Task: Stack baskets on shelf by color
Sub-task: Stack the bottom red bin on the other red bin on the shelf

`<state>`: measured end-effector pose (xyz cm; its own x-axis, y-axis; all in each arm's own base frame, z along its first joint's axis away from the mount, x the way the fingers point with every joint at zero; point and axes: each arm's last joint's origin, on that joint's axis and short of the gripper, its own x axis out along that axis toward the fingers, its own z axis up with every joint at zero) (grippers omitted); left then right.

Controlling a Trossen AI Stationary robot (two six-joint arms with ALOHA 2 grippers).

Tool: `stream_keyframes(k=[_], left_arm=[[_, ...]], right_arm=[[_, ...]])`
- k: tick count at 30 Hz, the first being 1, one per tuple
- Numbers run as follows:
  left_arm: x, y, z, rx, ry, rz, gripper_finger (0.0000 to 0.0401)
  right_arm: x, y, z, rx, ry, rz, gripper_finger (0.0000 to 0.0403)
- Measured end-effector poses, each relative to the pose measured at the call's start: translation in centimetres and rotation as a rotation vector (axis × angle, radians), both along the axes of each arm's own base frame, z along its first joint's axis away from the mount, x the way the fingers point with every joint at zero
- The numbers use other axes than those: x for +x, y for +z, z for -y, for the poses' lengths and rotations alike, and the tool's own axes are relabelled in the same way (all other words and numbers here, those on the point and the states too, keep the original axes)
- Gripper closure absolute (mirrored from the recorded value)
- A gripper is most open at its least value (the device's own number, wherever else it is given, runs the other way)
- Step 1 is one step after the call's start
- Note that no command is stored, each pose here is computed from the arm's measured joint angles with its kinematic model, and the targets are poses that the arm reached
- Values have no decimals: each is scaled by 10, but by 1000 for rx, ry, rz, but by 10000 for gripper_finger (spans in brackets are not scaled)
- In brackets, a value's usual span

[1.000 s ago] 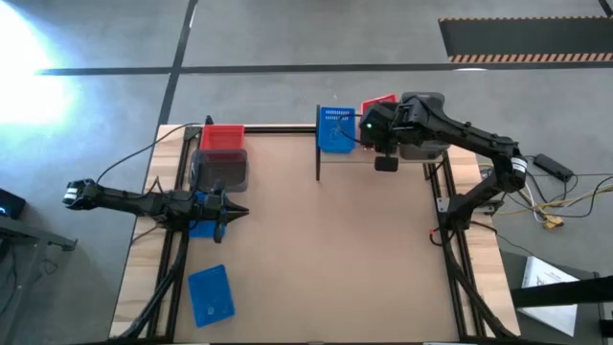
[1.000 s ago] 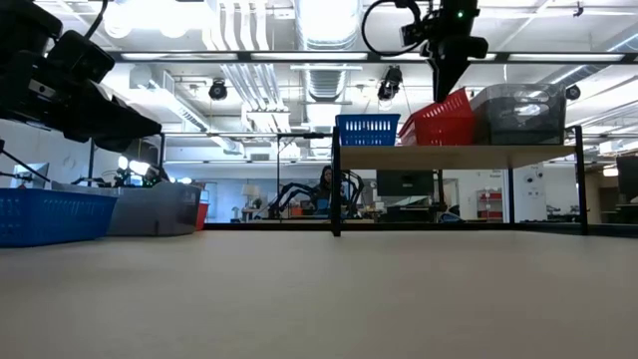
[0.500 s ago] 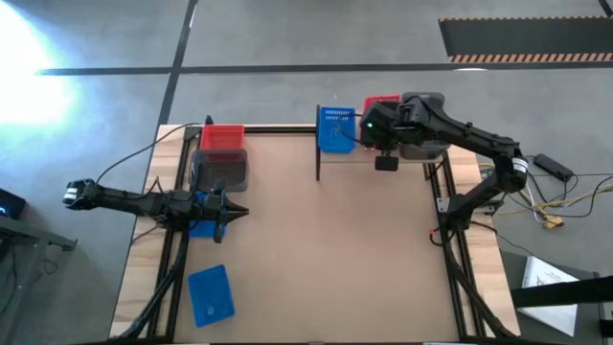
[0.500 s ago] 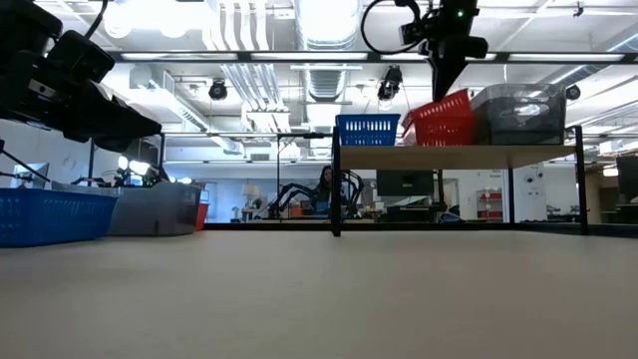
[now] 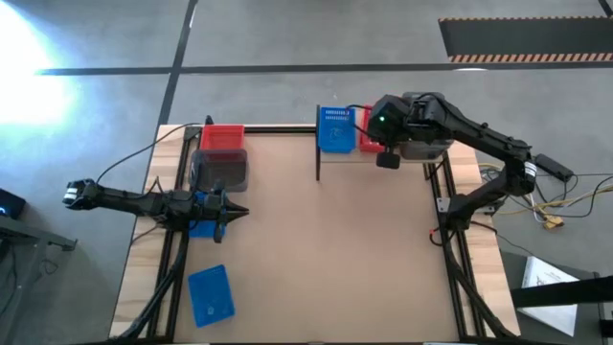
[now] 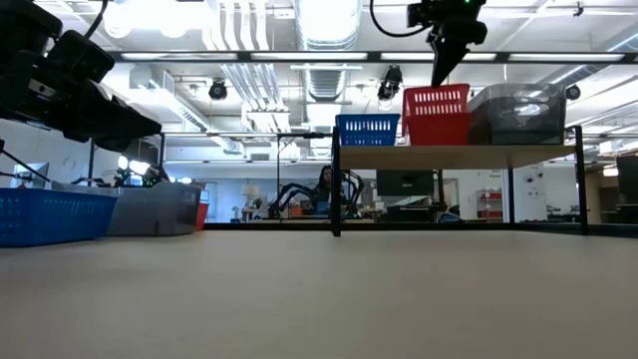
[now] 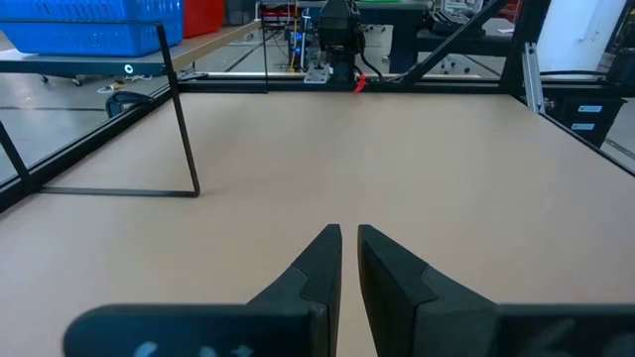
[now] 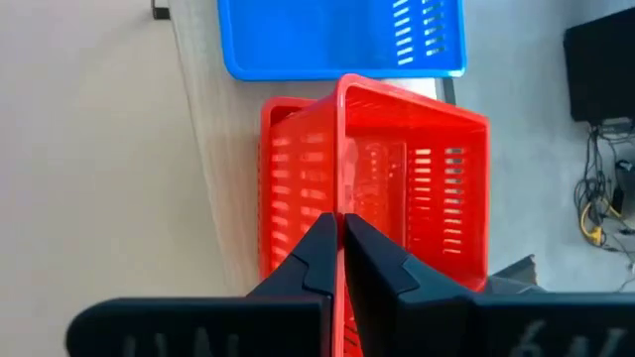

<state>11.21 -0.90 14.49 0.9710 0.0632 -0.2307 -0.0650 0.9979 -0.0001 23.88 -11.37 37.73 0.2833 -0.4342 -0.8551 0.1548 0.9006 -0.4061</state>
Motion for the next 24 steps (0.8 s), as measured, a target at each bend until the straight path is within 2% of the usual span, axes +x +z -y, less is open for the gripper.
stream_keyframes(k=[5, 14, 19, 24], left_arm=[[0, 0, 0, 0, 0, 0, 379], [0, 0, 0, 0, -1, 0, 379], [0, 0, 0, 0, 0, 0, 379], [0, 0, 0, 0, 0, 0, 379]], right_arm=[[3, -3, 1, 4, 1, -9, 375], [-5, -8, 1, -23, -86, -119, 286], [-8, -9, 0, -24, -170, -122, 277], [-6, -9, 0, 1, -171, -93, 283]])
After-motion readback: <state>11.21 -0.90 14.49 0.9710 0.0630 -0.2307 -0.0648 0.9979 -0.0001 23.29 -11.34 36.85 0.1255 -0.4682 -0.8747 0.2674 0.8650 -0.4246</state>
